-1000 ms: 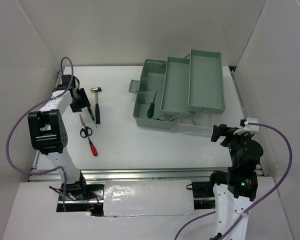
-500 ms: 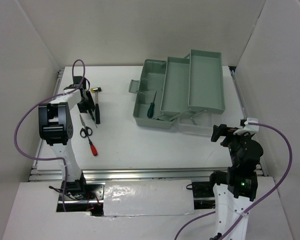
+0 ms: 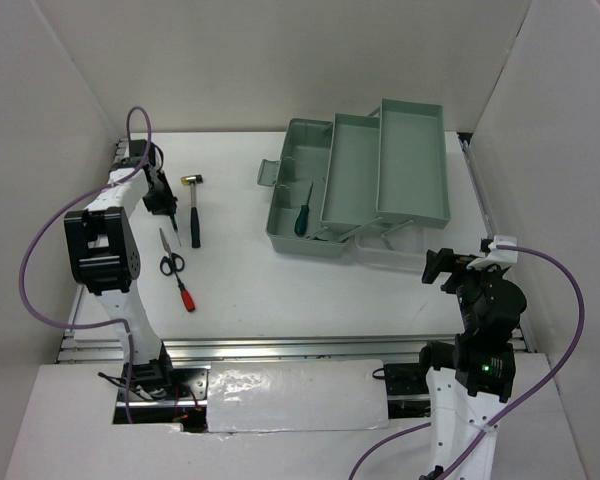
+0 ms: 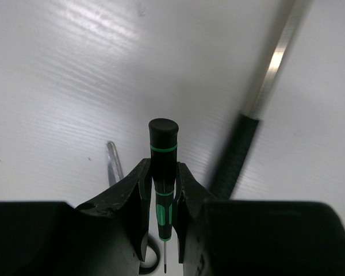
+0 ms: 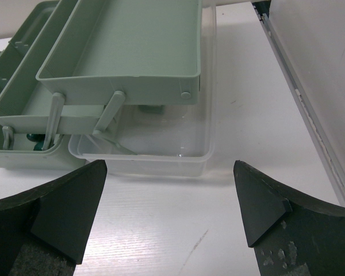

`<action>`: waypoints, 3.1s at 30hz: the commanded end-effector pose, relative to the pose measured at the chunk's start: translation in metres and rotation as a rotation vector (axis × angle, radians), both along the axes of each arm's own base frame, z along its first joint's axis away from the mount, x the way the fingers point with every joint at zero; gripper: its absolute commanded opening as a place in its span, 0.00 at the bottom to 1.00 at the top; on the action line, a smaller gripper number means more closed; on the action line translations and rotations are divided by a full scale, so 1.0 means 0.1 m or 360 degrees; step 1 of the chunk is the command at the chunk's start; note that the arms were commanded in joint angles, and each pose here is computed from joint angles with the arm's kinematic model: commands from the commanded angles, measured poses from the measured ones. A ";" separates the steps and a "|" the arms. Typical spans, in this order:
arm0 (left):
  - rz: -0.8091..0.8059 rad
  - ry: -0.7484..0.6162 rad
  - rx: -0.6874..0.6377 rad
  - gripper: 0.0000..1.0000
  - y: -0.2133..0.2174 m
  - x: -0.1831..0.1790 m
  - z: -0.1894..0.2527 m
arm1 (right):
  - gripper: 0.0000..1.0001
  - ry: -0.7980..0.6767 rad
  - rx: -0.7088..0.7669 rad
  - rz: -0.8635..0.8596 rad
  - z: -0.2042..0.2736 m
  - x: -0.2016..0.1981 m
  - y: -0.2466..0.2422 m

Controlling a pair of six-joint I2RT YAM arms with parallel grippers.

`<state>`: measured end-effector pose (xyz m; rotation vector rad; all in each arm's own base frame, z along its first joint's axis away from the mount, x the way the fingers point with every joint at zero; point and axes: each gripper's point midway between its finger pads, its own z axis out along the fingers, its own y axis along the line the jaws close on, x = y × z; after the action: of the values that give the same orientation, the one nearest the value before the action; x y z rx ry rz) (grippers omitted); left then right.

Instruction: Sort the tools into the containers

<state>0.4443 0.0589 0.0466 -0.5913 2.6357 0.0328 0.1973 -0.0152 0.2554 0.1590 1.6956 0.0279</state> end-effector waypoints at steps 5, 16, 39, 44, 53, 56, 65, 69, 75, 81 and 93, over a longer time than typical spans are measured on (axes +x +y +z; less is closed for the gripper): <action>-0.0699 -0.0847 -0.0377 0.00 -1.74 0.44 2.24 | 1.00 -0.0043 -0.0021 -0.0009 0.06 0.05 -0.03; -0.1209 -0.1007 -0.0524 0.18 -3.57 0.55 2.17 | 1.00 -0.0044 -0.0024 -0.0033 0.06 0.04 -0.05; -0.0493 -0.0273 0.0107 0.67 -0.32 -1.04 1.61 | 1.00 -0.0062 -0.0030 0.0013 0.07 0.02 0.00; -0.0420 0.0054 -0.0267 0.69 -0.46 -1.78 0.82 | 1.00 -0.0050 -0.0036 0.0024 0.06 0.03 0.01; -0.0304 0.0311 -0.0556 0.70 -0.66 -2.10 0.31 | 1.00 -0.0050 -0.0029 0.0021 0.06 0.03 0.01; -0.0267 0.0443 -0.0593 0.69 -0.66 -2.14 0.13 | 1.00 -0.0043 -0.0028 0.0014 0.06 0.04 0.00; -0.0289 0.0685 -0.0444 0.69 -0.65 -2.09 -0.13 | 1.00 -0.0052 -0.0026 -0.0011 0.07 0.03 -0.03; -0.0319 0.0687 -0.0344 0.67 -0.73 -2.03 -0.18 | 1.00 -0.0045 -0.0029 -0.0011 0.06 0.03 -0.03; -0.0268 0.0737 -0.0288 0.61 -0.67 -2.03 -0.32 | 1.00 -0.0064 -0.0050 -0.0022 0.09 0.00 -0.04; -0.0269 0.0750 -0.0315 0.46 -0.64 -2.03 -0.34 | 1.00 -0.0062 -0.0049 -0.0014 0.08 0.01 -0.03; -0.0558 0.0180 -0.0498 0.08 -1.13 -1.83 0.54 | 1.00 -0.0074 -0.0058 -0.0009 0.09 0.00 -0.03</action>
<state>0.2525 -0.0294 0.0626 -0.3260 2.9693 -0.3228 0.1963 -0.0153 0.2564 0.1473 1.6898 0.0191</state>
